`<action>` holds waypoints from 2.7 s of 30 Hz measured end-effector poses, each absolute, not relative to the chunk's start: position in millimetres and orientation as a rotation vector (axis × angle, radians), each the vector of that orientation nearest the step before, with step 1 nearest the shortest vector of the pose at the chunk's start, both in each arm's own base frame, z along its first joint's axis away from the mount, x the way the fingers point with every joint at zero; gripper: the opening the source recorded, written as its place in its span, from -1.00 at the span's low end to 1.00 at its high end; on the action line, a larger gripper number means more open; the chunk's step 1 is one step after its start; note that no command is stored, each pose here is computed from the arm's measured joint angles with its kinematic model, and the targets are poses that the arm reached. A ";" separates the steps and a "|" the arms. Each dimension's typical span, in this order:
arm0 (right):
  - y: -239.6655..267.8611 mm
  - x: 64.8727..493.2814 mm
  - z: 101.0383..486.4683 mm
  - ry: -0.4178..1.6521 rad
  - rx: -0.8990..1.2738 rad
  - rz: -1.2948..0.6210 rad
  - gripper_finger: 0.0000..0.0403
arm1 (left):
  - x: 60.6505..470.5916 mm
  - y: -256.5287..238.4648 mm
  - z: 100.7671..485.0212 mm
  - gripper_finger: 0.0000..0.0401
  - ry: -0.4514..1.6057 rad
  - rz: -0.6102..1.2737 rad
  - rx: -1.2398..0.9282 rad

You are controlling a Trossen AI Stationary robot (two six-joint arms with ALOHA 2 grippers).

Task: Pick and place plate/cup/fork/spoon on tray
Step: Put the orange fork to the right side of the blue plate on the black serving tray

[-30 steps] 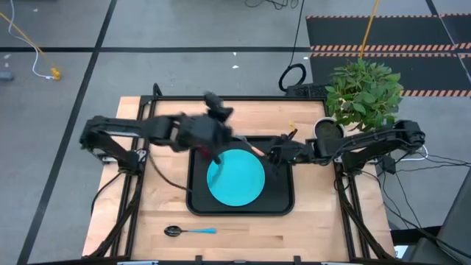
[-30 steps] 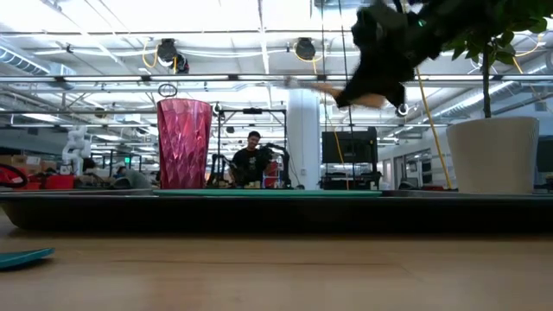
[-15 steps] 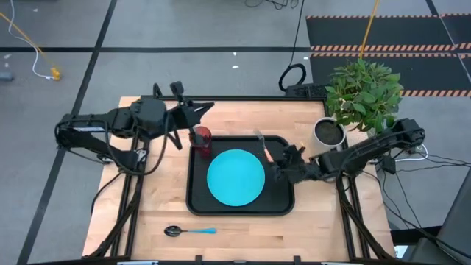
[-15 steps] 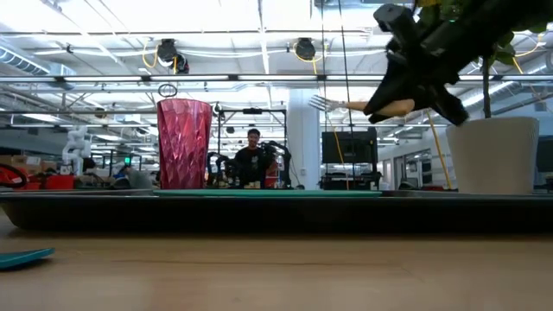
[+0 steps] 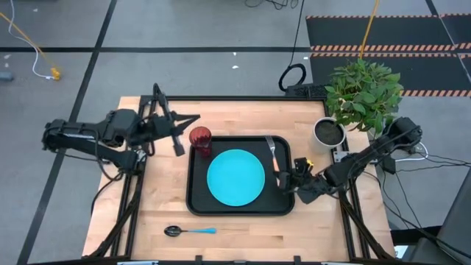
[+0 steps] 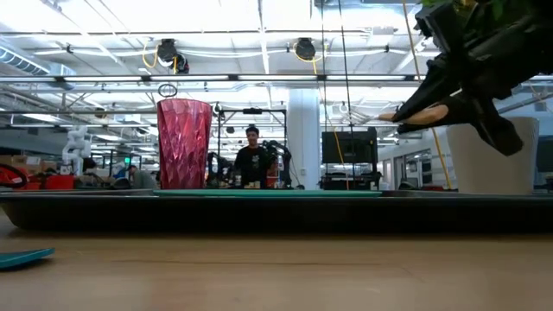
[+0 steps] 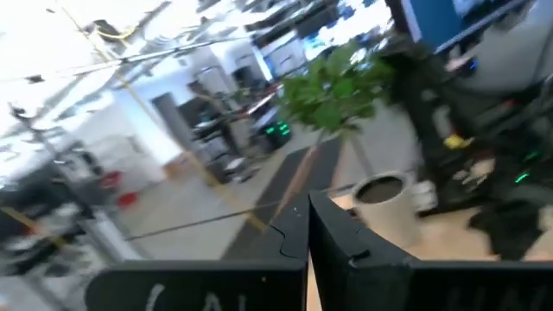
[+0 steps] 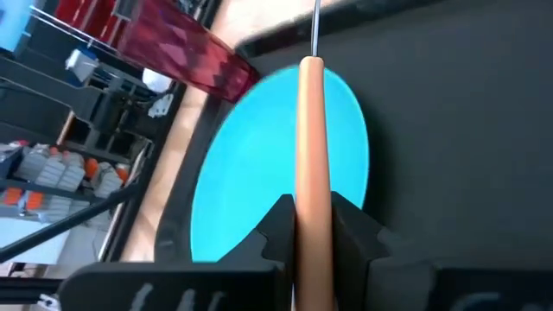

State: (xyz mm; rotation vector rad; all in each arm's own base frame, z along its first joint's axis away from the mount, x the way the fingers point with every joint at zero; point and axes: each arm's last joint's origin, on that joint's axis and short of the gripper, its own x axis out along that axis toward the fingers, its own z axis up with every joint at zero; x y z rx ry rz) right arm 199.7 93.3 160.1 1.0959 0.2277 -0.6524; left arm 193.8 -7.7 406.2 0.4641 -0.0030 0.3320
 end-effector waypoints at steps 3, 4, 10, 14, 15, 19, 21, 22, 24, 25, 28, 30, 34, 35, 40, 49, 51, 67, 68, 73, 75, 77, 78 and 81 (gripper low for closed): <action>100.0 198.7 151.5 0.246 1.134 -0.662 -0.86 | 184.9 -8.4 393.5 -0.99 -0.022 0.278 0.383; 102.7 198.6 148.7 0.248 1.157 -0.665 -0.86 | 182.6 -8.4 389.2 -0.99 -0.026 0.270 0.361; 117.4 199.1 126.7 0.293 1.325 -0.693 -0.86 | 175.6 -7.6 363.1 -0.99 -0.020 0.268 0.320; 121.4 202.5 117.9 0.273 1.407 -0.709 -0.86 | 176.4 -8.8 351.6 -0.99 -0.069 0.271 0.309; 121.6 203.2 116.3 0.272 1.425 -0.715 -0.86 | 176.7 -9.1 348.9 -0.99 -0.078 0.272 0.313; 121.1 203.8 112.9 0.290 1.475 -0.736 -0.82 | 175.9 -10.0 341.3 -0.99 -0.102 0.271 0.322; 120.8 204.1 111.9 0.302 1.480 -0.739 -0.74 | 175.8 -10.0 340.4 -0.99 -0.100 0.271 0.323; 120.6 204.7 112.0 0.299 1.484 -0.738 -0.70 | 175.1 -9.9 339.2 -0.99 -0.096 0.270 0.327; 120.4 206.4 113.4 0.289 1.495 -0.726 -0.64 | 174.9 -9.9 338.0 -0.98 -0.091 0.270 0.332; 120.2 206.8 113.6 0.288 1.494 -0.725 -0.62 | 175.0 -9.9 337.2 -0.98 -0.090 0.270 0.333; 120.5 207.6 114.1 0.286 1.496 -0.716 -0.57 | 174.0 -9.7 335.1 -0.98 -0.085 0.270 0.337; 121.6 208.7 115.2 0.302 1.489 -0.693 -0.54 | 173.2 -9.6 333.7 -0.99 -0.082 0.270 0.346; 123.6 210.0 115.6 0.382 1.456 -0.643 -0.47 | 173.2 -9.6 330.2 -0.98 -0.074 0.269 0.349; 124.3 210.1 115.5 0.407 1.448 -0.631 -0.45 | 173.3 -9.6 329.7 -0.97 -0.072 0.268 0.348; 125.3 209.6 114.6 0.475 1.410 -0.603 -0.32 | 173.5 -9.6 329.0 -0.96 -0.069 0.267 0.334; 112.6 216.9 114.7 0.452 1.371 -0.630 -0.19 | 173.5 -9.8 329.3 -0.96 -0.074 0.262 0.320; 111.4 218.7 115.1 0.478 1.365 -0.609 -0.19 | 173.5 -9.7 329.1 -0.95 -0.073 0.262 0.315; 99.2 228.5 114.9 0.690 1.363 -0.483 -0.18 | 173.8 -11.2 326.6 -0.95 -0.050 0.247 0.313; 99.2 228.5 114.9 0.692 1.360 -0.482 -0.18 | 173.7 -11.8 326.4 -0.95 -0.050 0.243 0.313; 98.6 227.6 114.1 0.697 1.348 -0.495 -0.18 | 173.7 -13.2 326.3 -0.95 -0.049 0.235 0.314; 98.7 227.5 114.1 0.698 1.342 -0.494 -0.18 | 173.7 -13.3 326.2 -0.95 -0.048 0.234 0.314; 98.6 227.3 115.2 0.698 1.342 -0.490 -0.18 | 173.7 -13.3 325.4 -0.95 -0.040 0.233 0.316; 98.4 226.5 116.8 0.699 1.337 -0.487 -0.18 | 173.8 -13.3 325.2 -0.95 -0.037 0.232 0.317; 97.2 223.9 125.0 0.691 1.321 -0.462 -0.18 | 173.8 -13.3 324.9 -0.95 -0.036 0.232 0.314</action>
